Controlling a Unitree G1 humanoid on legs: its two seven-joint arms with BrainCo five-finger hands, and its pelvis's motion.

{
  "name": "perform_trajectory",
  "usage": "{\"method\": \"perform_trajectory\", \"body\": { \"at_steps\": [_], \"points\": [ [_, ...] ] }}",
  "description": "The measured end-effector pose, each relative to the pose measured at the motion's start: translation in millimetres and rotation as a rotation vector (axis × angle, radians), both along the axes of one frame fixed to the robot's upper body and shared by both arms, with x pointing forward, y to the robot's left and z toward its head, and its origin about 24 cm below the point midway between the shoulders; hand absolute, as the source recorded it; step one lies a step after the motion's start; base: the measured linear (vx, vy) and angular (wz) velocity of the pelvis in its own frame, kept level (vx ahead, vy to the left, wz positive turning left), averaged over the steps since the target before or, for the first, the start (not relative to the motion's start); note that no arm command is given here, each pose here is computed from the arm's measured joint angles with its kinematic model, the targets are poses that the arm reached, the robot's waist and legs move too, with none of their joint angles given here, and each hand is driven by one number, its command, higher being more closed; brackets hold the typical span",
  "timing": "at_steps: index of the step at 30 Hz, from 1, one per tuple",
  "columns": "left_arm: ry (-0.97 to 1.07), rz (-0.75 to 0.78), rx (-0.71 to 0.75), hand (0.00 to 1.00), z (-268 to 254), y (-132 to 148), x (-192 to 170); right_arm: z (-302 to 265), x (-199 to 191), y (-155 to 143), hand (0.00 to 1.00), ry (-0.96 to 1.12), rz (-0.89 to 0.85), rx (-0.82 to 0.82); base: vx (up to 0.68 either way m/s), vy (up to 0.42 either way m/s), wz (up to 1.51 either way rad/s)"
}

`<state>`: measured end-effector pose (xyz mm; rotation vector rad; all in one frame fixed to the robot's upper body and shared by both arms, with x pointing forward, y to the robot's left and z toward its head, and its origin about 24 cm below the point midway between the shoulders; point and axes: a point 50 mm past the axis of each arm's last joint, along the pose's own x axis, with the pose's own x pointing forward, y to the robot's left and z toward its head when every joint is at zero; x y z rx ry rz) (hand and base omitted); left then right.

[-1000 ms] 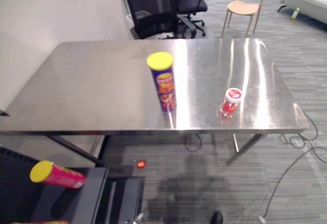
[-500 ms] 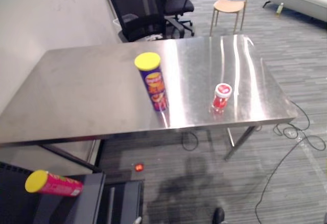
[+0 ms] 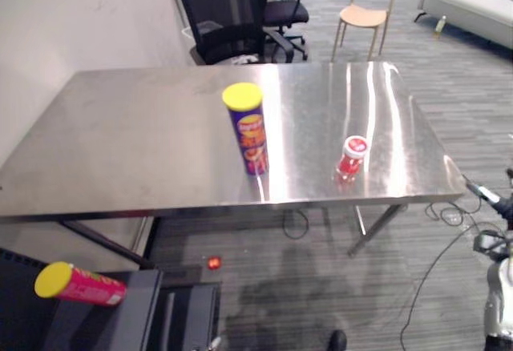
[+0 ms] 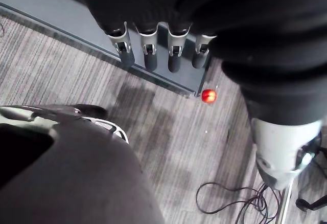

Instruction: Put the gum and the chips on the shelf.

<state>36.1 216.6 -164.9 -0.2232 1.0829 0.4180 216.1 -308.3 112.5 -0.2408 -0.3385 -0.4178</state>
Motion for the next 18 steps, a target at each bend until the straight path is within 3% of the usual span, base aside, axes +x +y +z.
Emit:
{"method": "perform_trajectory", "body": {
  "at_steps": [6,18],
  "points": [
    [-0.001,-0.048,0.006,0.00,1,0,3,-13,16,34,0.00,0.065,0.198,0.006,-0.04,-0.004,0.14],
    [0.049,-0.067,0.006,0.00,-1,0,-13,-27,40,42,0.00,0.099,0.221,0.118,-0.04,0.003,0.16]
  ]
}}
